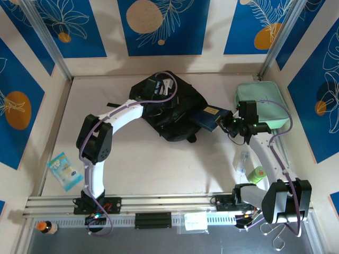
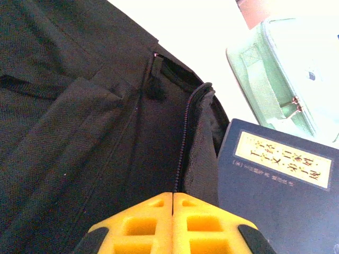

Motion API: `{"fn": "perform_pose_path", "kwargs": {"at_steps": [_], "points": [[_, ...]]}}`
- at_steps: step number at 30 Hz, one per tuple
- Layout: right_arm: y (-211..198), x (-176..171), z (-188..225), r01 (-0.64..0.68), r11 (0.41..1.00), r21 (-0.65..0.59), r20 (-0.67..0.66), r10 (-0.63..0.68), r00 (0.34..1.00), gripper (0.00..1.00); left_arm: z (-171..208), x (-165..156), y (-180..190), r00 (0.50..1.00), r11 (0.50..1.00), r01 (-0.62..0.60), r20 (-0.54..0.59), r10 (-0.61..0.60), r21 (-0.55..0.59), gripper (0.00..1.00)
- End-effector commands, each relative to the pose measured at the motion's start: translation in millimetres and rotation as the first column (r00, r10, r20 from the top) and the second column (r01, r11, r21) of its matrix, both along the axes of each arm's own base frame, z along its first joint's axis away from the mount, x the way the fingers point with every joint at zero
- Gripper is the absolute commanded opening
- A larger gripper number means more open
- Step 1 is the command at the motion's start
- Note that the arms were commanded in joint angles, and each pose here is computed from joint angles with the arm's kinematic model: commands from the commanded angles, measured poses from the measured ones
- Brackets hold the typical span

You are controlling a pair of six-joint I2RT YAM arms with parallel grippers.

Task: Pack the student bag
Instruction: Open the student bag at the top-center of the table.

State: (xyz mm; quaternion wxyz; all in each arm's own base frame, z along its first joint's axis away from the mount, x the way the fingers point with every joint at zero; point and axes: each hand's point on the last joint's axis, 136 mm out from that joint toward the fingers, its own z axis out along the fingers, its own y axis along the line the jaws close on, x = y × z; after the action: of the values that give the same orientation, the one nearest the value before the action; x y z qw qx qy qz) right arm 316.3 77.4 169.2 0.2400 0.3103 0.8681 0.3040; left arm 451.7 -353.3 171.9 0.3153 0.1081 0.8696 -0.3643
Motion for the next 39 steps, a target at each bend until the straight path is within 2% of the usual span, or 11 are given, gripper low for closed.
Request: {"fn": "perform_pose_path", "kwargs": {"at_steps": [1, 5, 10, 14, 17, 20, 23, 28, 32, 39], "points": [[19.1, 15.2, 13.7, -0.073, 0.995, 0.074, 0.055, 0.069, 0.996, 0.0, 42.2, -5.5, -1.9, 0.995, 0.997, 0.049, 0.085, -0.043, -0.065, 0.0], [54.0, 34.6, 34.5, -0.219, 0.949, 0.228, 0.144, 0.19, 0.971, 0.0, 52.0, -14.2, -5.8, 0.989, 0.991, 0.109, 0.113, -0.099, -0.077, 0.0], [64.9, 46.5, 58.2, -0.246, 0.93, 0.273, 0.185, 0.201, 0.962, 0.0, 49.4, -27.9, 0.3, 0.982, 0.99, 0.143, 0.121, -0.142, 0.001, 0.0], [64.5, 47.2, 70.8, -0.243, 0.926, 0.289, 0.167, 0.201, 0.965, 0.0, 44.6, -43.8, 10.8, 0.976, 0.977, 0.156, 0.13, -0.175, 0.144, 0.31], [62.6, 46.8, 73.0, -0.238, 0.922, 0.305, 0.155, 0.198, 0.968, 0.0, 43.0, -60.4, 17.4, 0.964, 0.95, 0.178, 0.149, -0.22, 0.255, 0.5], [60.5, 48.3, 78.3, -0.237, 0.919, 0.314, 0.17, 0.191, 0.967, 0.0, 41.5, -78.7, 21.9, 0.95, 0.924, 0.215, 0.151, -0.273, 0.316, 0.63], [60.5, 49.5, 83.3, -0.246, 0.919, 0.31, 0.187, 0.194, 0.963, 0.0, 38.1, -89.2, 27.4, 0.944, 0.909, 0.216, 0.16, -0.287, 0.356, 0.7], [58.9, 51.8, 80.7, -0.24, 0.924, 0.299, 0.185, 0.19, 0.964, 0.0, 26.1, -73.1, 46.2, 0.972, 0.899, 0.086, 0.161, -0.17, 0.43, 0.71], [59.2, 50.5, 74.3, -0.238, 0.925, 0.295, 0.171, 0.194, 0.966, 0.0, 30.9, -55.2, 44.0, 0.979, 0.913, 0.005, 0.184, -0.087, 0.408, 0.62], [54.9, 44.8, 59.2, -0.219, 0.937, 0.273, 0.136, 0.188, 0.973, 0.0, 35.5, -30.7, 31.4, 0.978, 0.918, -0.039, 0.205, -0.047, 0.396, 0.43]]}}
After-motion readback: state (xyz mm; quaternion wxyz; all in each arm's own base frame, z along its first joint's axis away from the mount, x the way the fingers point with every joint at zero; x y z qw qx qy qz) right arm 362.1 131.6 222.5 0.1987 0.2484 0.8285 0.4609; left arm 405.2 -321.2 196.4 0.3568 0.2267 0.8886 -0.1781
